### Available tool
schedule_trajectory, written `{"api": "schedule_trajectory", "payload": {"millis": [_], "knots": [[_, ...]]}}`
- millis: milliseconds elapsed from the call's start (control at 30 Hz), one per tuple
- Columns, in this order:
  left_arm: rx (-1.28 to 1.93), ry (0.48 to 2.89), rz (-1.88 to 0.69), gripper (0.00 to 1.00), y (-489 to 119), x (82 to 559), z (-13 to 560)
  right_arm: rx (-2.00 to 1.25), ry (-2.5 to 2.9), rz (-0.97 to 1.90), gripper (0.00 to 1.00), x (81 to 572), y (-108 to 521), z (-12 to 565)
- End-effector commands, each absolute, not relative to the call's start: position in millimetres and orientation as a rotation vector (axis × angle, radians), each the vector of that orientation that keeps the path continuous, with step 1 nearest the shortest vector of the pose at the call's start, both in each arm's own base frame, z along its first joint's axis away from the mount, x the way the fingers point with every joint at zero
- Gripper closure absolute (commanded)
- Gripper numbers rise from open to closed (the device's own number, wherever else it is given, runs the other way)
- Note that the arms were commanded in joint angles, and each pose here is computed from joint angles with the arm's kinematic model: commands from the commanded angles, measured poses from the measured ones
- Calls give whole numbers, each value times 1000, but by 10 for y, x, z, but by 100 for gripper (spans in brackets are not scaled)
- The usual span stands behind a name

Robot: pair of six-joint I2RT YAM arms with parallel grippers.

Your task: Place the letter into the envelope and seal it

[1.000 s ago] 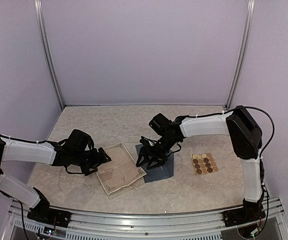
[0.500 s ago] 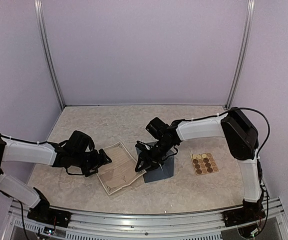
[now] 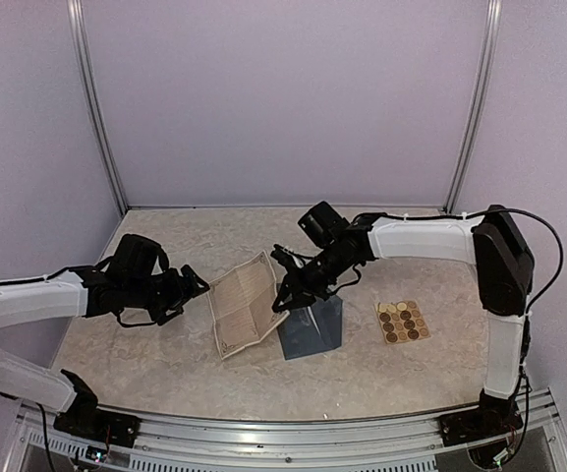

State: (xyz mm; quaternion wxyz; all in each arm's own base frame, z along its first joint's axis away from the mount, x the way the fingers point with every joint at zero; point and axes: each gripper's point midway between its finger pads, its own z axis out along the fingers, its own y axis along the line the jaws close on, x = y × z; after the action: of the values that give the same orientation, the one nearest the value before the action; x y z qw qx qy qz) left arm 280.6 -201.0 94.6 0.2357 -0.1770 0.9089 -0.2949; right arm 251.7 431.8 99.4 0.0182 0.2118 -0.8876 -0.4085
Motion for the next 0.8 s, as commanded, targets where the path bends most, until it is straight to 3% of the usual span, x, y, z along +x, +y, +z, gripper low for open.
{"api": "schedule_trajectory", "payload": {"millis": [0, 200, 500, 767], "knots": [[-511, 2421, -794, 9, -1752, 2892, 1248, 821, -2896, -1415, 100, 2792, 4080, 1904], [-544, 2395, -813, 8, -1573, 2959, 1312, 1066, -2887, -1492, 100, 2718, 3938, 2594], [-541, 2399, -901, 8, -1736, 3092, 1197, 1444, -2502, -1918, 100, 2217, 3946, 3805], [-465, 2366, -1004, 8, -2035, 3311, 1329, 1620, -2198, -2083, 100, 1687, 3786, 4293]]}}
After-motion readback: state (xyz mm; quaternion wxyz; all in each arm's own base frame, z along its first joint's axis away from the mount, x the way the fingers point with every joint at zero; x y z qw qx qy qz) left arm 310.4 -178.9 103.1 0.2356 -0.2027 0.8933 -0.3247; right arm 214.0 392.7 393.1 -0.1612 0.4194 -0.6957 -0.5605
